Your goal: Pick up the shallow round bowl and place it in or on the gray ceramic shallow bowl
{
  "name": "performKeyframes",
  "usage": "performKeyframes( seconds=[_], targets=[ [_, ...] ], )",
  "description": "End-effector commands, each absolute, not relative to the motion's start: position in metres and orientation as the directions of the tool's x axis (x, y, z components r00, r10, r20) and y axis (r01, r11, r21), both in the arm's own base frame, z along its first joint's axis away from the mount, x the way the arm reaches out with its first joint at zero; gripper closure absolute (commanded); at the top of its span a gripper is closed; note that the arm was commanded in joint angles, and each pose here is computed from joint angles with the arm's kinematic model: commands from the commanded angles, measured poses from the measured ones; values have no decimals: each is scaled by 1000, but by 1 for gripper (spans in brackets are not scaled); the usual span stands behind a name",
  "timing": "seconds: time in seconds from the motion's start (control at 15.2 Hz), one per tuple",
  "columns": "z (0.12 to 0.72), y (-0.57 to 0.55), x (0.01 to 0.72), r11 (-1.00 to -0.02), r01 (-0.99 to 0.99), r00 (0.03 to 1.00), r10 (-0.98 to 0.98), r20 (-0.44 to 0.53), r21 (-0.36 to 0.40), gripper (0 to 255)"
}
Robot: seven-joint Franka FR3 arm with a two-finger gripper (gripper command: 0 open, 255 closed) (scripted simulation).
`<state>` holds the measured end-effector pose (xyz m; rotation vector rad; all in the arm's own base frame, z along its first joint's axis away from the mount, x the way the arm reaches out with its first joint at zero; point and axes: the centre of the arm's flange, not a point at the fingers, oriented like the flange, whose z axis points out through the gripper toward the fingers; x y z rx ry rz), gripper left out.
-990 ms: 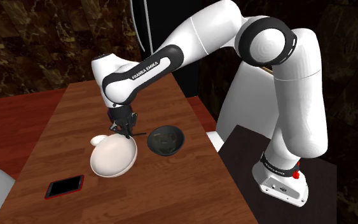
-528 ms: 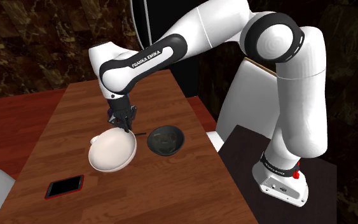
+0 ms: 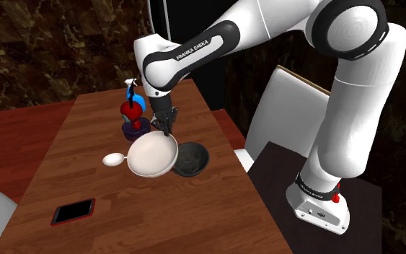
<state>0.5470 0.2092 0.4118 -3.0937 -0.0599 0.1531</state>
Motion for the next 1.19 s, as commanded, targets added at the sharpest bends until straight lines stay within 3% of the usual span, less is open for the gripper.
performKeyframes(
  seconds=[0.0,0.66,1.12],
  targets=[
    [415,185,538,-998,38,994,42,-98,-46,255],
    [438,68,499,-998,38,994,42,-98,-46,255],
    [401,68,499,-998,38,994,42,-98,-46,255]
  ],
)
